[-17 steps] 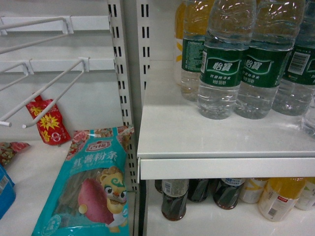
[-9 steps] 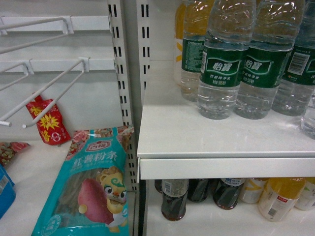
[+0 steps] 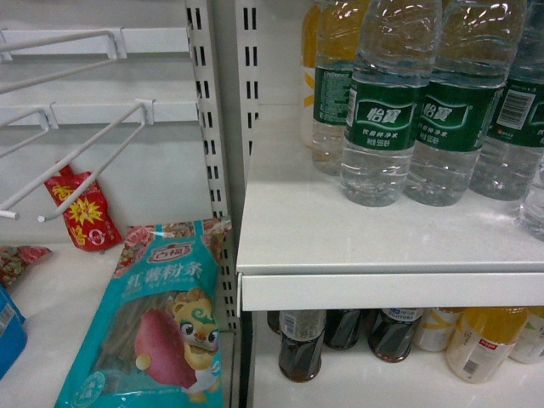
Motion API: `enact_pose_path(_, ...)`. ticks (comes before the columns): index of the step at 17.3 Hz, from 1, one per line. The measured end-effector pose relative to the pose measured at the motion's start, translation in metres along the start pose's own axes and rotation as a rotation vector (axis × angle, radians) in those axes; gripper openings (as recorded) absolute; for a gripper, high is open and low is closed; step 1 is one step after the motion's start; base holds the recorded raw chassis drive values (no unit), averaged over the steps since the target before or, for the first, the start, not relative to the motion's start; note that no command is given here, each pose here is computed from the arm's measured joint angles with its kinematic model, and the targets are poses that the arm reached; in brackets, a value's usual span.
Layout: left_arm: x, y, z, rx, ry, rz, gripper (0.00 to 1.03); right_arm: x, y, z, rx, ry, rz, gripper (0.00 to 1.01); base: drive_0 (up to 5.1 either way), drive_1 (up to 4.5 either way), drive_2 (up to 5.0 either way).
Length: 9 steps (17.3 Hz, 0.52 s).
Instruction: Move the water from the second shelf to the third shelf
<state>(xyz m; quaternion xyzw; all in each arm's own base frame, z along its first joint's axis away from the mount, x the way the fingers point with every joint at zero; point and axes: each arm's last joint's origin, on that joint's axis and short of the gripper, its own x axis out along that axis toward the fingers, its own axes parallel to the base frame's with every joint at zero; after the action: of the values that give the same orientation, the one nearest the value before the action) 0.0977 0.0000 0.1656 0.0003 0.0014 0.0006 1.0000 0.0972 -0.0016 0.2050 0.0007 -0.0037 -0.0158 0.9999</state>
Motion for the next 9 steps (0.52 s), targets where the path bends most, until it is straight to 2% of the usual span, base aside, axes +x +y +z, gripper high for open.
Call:
enact_pose_path(3, 0.0, 0.0, 0.0, 0.0, 0.0, -0.001, 0.98, 0.0, 0.001, -0.007, 0.0, 0.008, 0.027, 0.02, 0.0, 0.0, 0.0)
enact_pose_path(4, 0.0, 0.0, 0.0, 0.0, 0.0, -0.001, 0.98, 0.0, 0.002, -0.017, 0.0, 0.007, 0.031, 0.02, 0.0, 0.0, 0.0)
enact_pose_path(9, 0.0, 0.0, 0.0, 0.0, 0.0, -0.001, 0.98, 0.0, 0.002, -0.027, 0.0, 0.009, 0.031, 0.02, 0.0, 0.0, 0.0)
